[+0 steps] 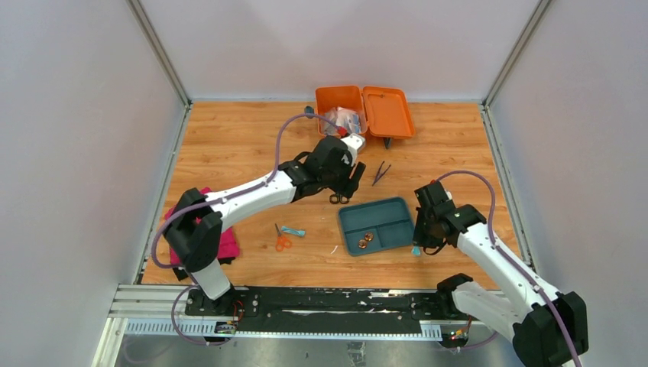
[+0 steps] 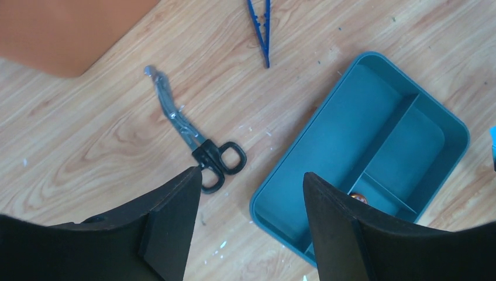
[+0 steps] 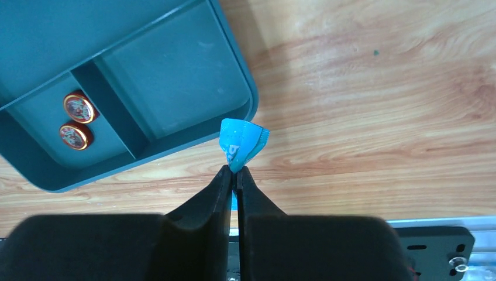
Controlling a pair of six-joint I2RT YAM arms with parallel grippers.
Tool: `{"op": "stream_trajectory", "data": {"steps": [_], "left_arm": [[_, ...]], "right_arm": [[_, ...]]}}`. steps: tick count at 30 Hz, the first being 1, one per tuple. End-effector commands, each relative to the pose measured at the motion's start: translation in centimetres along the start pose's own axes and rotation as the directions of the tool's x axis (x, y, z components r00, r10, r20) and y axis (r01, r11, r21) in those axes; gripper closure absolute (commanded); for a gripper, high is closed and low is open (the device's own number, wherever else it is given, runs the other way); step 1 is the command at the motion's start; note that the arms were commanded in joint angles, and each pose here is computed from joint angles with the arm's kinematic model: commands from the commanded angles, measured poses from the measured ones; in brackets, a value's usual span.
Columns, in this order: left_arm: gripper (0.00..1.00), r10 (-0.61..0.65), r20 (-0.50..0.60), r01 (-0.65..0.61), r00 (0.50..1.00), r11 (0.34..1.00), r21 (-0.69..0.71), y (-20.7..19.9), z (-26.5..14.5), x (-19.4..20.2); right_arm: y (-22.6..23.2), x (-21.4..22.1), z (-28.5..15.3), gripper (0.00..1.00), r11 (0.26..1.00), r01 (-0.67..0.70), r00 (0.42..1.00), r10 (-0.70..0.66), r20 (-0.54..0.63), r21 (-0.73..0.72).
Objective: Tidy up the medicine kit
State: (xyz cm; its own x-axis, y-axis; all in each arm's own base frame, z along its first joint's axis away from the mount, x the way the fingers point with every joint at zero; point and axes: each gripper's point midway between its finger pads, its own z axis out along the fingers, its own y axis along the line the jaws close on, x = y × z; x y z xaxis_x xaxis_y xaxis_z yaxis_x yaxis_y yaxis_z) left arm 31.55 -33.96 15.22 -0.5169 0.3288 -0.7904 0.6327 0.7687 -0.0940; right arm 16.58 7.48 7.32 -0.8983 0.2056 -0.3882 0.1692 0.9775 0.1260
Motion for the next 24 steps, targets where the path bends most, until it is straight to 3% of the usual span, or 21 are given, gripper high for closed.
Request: {"op": "stream_trajectory", "data": {"steps": [1,7,24], "left_arm": [[0.31,0.063,0.004,-0.063,0.998,0.994,0.087,-2.2,2.0,-0.4],[0.31,0.133,-0.048,-0.124,0.99,0.98,0.156,-4.8,4.7,1.6],[0.3,0.14,-0.187,-0.093,0.972,0.966,0.242,-5.7,8.0,8.2]], "right_arm": [[-0.5,1.9,0.9,1.0,0.997,-0.069,0.995,0.071,-0.067,0.045],[-0.6,2.9,1.5,1.0,0.995,-0.084,0.99,0.091,-0.112,0.06],[0.2,2.7,4.3,1.0,0.995,-0.073,0.986,0.083,-0.145,0.071]]}}
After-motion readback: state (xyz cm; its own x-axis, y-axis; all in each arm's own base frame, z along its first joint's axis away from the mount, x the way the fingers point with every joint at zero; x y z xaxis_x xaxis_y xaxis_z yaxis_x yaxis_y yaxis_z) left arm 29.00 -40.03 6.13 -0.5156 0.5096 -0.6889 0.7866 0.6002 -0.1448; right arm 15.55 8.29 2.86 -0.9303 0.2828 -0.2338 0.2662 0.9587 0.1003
